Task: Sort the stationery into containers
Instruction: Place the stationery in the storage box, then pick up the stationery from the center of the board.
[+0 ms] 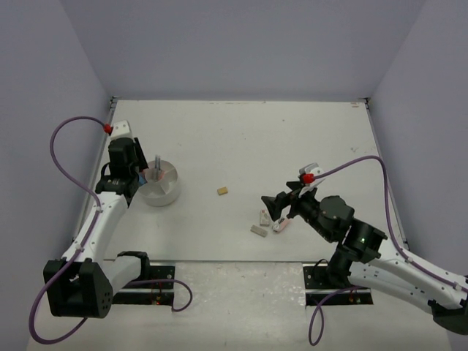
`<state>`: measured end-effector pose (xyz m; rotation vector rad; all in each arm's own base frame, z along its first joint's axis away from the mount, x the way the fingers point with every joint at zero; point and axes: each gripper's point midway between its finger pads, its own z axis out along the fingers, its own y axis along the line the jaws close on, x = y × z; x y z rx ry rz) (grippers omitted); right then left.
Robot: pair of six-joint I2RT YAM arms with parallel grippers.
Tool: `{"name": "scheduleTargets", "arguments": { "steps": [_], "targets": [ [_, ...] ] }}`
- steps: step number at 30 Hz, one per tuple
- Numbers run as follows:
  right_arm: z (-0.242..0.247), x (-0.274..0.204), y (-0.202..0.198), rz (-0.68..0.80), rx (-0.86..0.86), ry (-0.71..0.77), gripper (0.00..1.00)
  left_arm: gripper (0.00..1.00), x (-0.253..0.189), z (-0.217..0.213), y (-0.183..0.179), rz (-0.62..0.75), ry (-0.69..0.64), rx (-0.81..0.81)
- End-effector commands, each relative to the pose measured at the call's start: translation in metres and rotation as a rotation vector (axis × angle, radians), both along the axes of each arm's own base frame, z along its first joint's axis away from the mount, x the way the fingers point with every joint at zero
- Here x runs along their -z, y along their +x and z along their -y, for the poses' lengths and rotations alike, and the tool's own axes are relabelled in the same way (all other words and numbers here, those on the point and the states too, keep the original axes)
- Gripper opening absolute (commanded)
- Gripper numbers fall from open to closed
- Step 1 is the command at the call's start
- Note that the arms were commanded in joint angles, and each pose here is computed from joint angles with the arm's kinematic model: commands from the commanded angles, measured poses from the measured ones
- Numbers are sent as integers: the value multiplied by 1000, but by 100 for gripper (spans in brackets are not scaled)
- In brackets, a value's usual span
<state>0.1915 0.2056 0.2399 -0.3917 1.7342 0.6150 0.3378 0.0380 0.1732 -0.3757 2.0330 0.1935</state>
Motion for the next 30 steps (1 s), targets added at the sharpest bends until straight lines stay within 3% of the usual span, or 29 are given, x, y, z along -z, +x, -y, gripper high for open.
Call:
{"name": "scheduleTargets", "arguments": {
  "steps": [1,2,6,8,15,18,19,21,22,25,30],
  "targets": [
    [2,-4,8,24,38,0,99,46,-12,-5,-2,31,-9,-31],
    [2,-3,8,21,42,-3,99,46,-17,-4,-3,43,-14,-26],
    [-8,9,13,-10,31,-49,99,88,-49,4,-14,124,-71,-11],
    [-15,17,14,-36,16,-82,99,97,-67,5,-23,149,-110,-35],
    [-48,65,26,-246,12,-227,99,100,-103,25,-65,196,-274,-14],
    [-73,85,32,-414,44,-260,99,100,-109,19,-86,284,-236,-13],
    [-78,73,34,-419,51,-234,99,100,-111,15,-91,313,-228,-27],
    [-104,93,50,-510,75,-307,99,100,-121,6,-108,419,-203,-56],
    [-104,94,52,-513,79,-307,99,100,-110,6,-107,397,-200,-59],
    [-132,126,67,-640,74,-390,92,100,-99,11,-113,433,-206,-24],
    [-154,153,78,-704,64,-438,78,100,-99,22,-111,431,-217,32]
  ]
}}
